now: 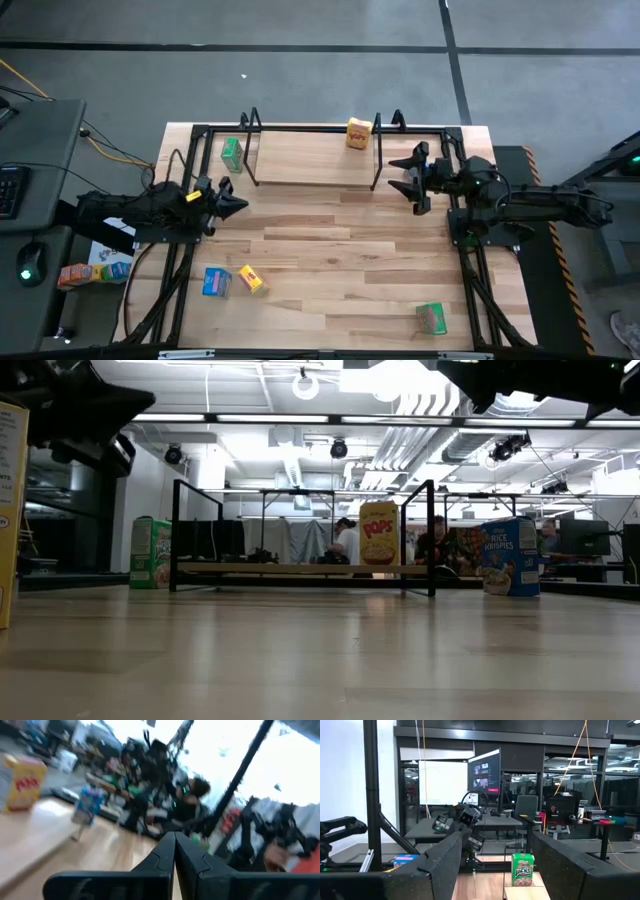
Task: Stack cereal on shelf
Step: Put the yellow cereal box on the shelf aligned with the other yellow cereal box
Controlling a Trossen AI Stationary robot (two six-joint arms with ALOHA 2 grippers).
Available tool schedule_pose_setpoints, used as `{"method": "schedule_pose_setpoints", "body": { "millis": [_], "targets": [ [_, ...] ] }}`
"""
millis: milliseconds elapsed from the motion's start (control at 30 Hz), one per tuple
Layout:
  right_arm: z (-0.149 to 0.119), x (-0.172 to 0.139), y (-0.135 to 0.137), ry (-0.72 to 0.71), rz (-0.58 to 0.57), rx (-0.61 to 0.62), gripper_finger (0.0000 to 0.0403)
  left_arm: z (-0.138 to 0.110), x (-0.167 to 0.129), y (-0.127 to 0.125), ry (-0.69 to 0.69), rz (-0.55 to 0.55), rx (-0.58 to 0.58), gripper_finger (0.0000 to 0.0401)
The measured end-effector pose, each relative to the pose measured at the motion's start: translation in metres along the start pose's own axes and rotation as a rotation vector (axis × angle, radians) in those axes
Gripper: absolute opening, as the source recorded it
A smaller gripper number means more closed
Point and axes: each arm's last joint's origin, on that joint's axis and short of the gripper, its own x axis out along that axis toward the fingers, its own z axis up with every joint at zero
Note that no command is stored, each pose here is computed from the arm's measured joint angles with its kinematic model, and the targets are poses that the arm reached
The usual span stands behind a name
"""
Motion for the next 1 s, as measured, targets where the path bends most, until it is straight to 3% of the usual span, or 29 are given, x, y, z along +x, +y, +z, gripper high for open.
{"method": "schedule_pose_setpoints", "body": {
  "millis": [100,233,433,633,733,1000],
  "targets": [
    [0.0,0.0,0.0,0.0,0.0,-0.003,0.0234,0.009,0.0,-0.002,-0.119,0.022,-0.011,0.0001],
    [-0.001,0.0,0.0,0.007,0.0,-0.002,0.0234,0.023,0.001,-0.01,-0.249,-0.065,0.039,0.0011],
    [-0.004,0.002,0.0,0.028,0.0,-0.006,0.0234,0.032,0.017,-0.019,-0.165,-0.081,0.133,0.0083],
    [-0.009,0.005,-0.002,0.052,-0.031,0.013,0.0234,0.036,0.052,-0.042,0.033,-0.213,0.195,0.017],
    [-0.012,0.007,-0.003,0.07,-0.058,0.014,0.0234,0.033,0.07,-0.058,0.21,-0.296,0.225,0.0201],
    [-0.019,0.01,-0.003,0.116,-0.056,0.045,0.0234,0.022,0.087,-0.096,0.773,-0.282,0.127,0.0222]
  ]
}}
